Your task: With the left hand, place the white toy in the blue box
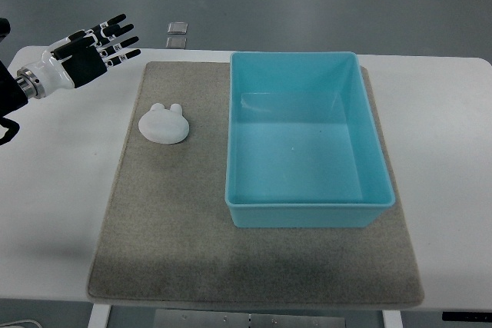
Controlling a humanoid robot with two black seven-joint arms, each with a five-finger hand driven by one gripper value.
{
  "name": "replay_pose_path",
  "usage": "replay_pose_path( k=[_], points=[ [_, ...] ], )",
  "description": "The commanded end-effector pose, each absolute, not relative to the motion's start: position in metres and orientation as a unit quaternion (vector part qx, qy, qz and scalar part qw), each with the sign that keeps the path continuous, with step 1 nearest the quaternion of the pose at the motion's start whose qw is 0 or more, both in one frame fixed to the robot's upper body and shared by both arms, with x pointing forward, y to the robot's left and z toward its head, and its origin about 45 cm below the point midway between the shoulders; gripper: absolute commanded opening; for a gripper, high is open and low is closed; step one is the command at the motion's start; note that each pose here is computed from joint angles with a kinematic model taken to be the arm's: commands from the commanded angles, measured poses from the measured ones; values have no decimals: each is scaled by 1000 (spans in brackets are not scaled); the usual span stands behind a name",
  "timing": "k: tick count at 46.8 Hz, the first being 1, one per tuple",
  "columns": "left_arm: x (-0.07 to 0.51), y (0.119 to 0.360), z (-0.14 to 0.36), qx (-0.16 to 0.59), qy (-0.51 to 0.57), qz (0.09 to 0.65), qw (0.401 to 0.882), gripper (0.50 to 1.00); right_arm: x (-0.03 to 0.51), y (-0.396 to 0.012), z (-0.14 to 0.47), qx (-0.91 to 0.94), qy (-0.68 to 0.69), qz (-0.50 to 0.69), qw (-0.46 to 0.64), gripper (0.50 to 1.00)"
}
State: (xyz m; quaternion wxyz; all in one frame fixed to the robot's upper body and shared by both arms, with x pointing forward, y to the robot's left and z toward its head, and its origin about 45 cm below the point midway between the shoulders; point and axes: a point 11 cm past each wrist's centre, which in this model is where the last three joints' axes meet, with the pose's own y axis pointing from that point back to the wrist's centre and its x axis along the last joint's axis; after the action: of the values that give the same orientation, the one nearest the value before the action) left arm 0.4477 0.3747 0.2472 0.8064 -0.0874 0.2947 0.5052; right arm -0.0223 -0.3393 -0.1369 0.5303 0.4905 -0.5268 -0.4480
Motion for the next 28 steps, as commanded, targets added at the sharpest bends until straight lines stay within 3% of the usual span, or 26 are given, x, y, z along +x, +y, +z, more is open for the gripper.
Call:
replay_pose_path(
  k=[1, 21, 28],
  points=[
    [448, 372, 247, -86, 295, 502, 808, 999, -22, -339, -137, 490, -527, -448, 530, 936],
    [454, 371, 257, -86, 285, 502, 812, 999, -22, -339, -137, 490, -527, -448, 530, 936],
    [451, 374, 252, -27, 253, 506, 824, 996, -22, -339, -137, 490, -527, -448, 530, 936]
  ],
)
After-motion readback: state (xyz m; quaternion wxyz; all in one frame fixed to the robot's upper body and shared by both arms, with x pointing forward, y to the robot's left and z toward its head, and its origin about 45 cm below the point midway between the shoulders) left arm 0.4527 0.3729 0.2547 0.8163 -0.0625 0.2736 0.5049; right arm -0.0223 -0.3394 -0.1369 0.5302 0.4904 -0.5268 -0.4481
